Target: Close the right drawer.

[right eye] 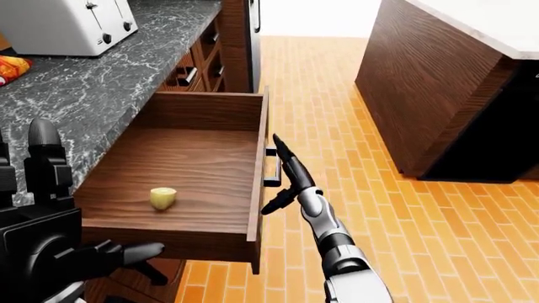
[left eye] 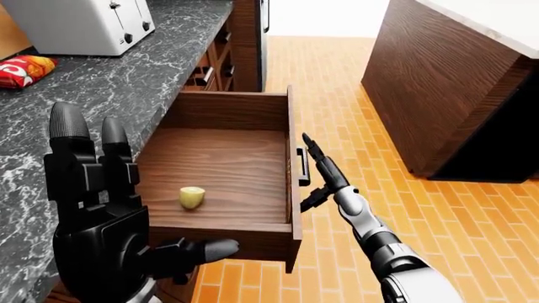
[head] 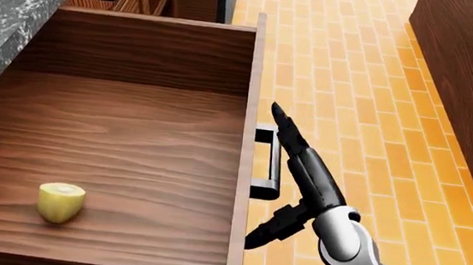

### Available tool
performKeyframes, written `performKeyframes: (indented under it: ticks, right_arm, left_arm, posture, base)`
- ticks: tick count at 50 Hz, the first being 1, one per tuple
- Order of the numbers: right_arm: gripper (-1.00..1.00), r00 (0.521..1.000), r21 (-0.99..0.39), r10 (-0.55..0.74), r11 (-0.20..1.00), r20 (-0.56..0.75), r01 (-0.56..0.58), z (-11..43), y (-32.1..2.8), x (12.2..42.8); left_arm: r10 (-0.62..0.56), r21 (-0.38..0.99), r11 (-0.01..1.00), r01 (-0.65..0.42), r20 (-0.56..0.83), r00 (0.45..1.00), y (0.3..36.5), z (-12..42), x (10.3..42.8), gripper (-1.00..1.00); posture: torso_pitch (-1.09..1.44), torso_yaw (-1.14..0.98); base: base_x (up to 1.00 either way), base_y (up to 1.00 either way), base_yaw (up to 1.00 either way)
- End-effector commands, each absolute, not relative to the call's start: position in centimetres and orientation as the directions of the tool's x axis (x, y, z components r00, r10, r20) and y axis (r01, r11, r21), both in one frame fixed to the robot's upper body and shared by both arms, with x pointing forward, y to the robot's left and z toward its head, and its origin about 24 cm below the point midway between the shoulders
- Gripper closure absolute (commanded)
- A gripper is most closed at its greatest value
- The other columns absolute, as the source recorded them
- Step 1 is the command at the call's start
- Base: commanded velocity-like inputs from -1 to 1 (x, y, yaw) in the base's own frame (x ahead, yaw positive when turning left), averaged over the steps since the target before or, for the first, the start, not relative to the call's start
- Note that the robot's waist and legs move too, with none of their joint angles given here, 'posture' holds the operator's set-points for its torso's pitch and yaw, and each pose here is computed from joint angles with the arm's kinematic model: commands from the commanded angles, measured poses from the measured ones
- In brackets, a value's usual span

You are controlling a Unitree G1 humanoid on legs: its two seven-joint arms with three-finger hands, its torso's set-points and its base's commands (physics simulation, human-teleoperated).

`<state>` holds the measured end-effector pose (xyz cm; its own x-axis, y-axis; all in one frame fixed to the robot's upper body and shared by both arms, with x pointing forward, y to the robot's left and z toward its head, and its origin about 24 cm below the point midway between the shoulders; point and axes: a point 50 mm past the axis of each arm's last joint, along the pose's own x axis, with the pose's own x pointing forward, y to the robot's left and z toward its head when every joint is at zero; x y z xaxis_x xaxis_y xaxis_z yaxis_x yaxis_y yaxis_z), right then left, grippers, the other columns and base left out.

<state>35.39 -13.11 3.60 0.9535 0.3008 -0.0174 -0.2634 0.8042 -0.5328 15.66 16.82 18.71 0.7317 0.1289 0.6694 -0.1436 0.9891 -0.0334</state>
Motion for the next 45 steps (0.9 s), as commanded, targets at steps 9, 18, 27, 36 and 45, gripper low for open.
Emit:
performKeyframes:
  ticks: [9, 18, 27, 36, 45]
  right_arm:
    - [-1.00, 0.919, -0.541, 0.373, 0.803, 0.130, -0.249, 6.9, -10.7, 36.5]
    - [-1.00, 0.903, -0.565, 0.414, 0.774, 0.112, -0.285, 6.7, -9.4, 36.4]
    - [-1.00, 0.881, -0.591, 0.463, 0.739, 0.094, -0.325, 6.7, -7.8, 36.3]
    - [-1.00, 0.865, -0.605, 0.495, 0.714, 0.082, -0.352, 6.9, -7.2, 36.3]
    - [-1.00, 0.839, -0.605, 0.541, 0.690, 0.065, -0.398, 7.5, -6.5, 36.5]
  left_arm:
    - [0.122, -0.036, 0.990, -0.138, 0.717, 0.686, 16.7, 19.7, 15.0, -1.00]
    - [0.123, -0.037, 0.990, -0.139, 0.718, 0.685, 16.7, 19.7, 15.1, -1.00]
    - [0.123, -0.037, 0.990, -0.139, 0.717, 0.686, 16.7, 19.6, 15.1, -1.00]
    - [0.125, -0.038, 0.989, -0.140, 0.717, 0.686, 16.7, 19.6, 15.1, -1.00]
    - [0.126, -0.040, 0.989, -0.140, 0.717, 0.686, 16.8, 19.7, 15.1, -1.00]
  posture:
    - [0.00, 0.00]
    - [0.00, 0.00]
    - [0.00, 0.00]
    - [0.00, 0.00]
    - [0.00, 0.00]
  base:
    - [0.00, 0.00, 0.00]
    - [0.00, 0.00, 0.00]
    - [0.00, 0.00, 0.00]
    - [0.00, 0.00, 0.00]
    - [0.00, 0.00, 0.00]
